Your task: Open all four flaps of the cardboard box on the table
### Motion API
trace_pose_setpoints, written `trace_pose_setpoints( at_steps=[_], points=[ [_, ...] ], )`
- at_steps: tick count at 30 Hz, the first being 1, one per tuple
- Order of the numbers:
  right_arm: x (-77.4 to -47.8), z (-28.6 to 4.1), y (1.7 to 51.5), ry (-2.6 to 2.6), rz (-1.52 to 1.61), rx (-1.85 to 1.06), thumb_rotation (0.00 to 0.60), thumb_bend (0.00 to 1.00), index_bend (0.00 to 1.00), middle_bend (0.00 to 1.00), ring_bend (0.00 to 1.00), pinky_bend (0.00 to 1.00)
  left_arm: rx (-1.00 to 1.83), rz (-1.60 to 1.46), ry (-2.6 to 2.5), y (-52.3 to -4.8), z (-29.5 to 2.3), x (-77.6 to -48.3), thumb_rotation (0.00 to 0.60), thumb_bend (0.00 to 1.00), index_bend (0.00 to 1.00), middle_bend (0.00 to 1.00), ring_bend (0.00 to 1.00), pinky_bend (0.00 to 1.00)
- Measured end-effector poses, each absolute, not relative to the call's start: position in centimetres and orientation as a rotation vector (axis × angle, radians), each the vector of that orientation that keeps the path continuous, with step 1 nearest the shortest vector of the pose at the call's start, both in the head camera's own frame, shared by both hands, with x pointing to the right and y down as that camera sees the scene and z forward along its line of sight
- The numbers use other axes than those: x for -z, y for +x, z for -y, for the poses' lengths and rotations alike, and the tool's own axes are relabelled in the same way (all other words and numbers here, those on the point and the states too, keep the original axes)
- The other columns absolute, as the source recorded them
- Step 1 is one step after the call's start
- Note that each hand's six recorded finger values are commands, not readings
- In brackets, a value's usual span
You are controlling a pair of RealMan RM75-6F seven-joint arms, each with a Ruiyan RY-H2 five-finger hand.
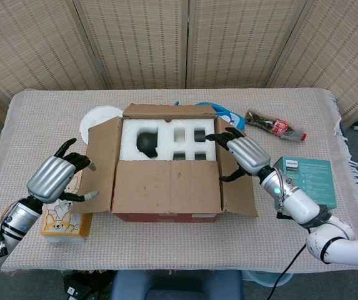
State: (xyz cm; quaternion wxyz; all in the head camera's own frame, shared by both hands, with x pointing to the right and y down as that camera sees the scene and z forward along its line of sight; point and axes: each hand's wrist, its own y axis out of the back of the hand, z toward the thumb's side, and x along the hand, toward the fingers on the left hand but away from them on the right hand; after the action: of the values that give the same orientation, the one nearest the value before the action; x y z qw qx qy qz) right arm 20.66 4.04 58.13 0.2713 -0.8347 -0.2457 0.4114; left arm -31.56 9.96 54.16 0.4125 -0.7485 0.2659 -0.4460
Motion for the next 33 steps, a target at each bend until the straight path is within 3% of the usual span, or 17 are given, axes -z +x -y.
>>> trace_pose_setpoints(
  at_steps=[16, 33],
  points=[
    [-60.6, -4.6, 19.1, -2.438, 0.563, -1.173, 0.600, 0.13, 0.10, 0.26, 0.14, 0.00, 1.146, -0.680, -1.878, -32.1, -9.9, -54.3, 0.306, 0.25, 0.41, 0.42, 0.36, 0.00],
    [-61.2, -4.2, 17.4, -2.579, 0.508, -1.254, 0.600, 0.13, 0.09, 0.26, 0.13, 0.00, 1.151, -0.682, -1.875, -31.9, -9.7, -54.1, 0.308, 0.25, 0.40, 0.42, 0.36, 0.00]
  ],
)
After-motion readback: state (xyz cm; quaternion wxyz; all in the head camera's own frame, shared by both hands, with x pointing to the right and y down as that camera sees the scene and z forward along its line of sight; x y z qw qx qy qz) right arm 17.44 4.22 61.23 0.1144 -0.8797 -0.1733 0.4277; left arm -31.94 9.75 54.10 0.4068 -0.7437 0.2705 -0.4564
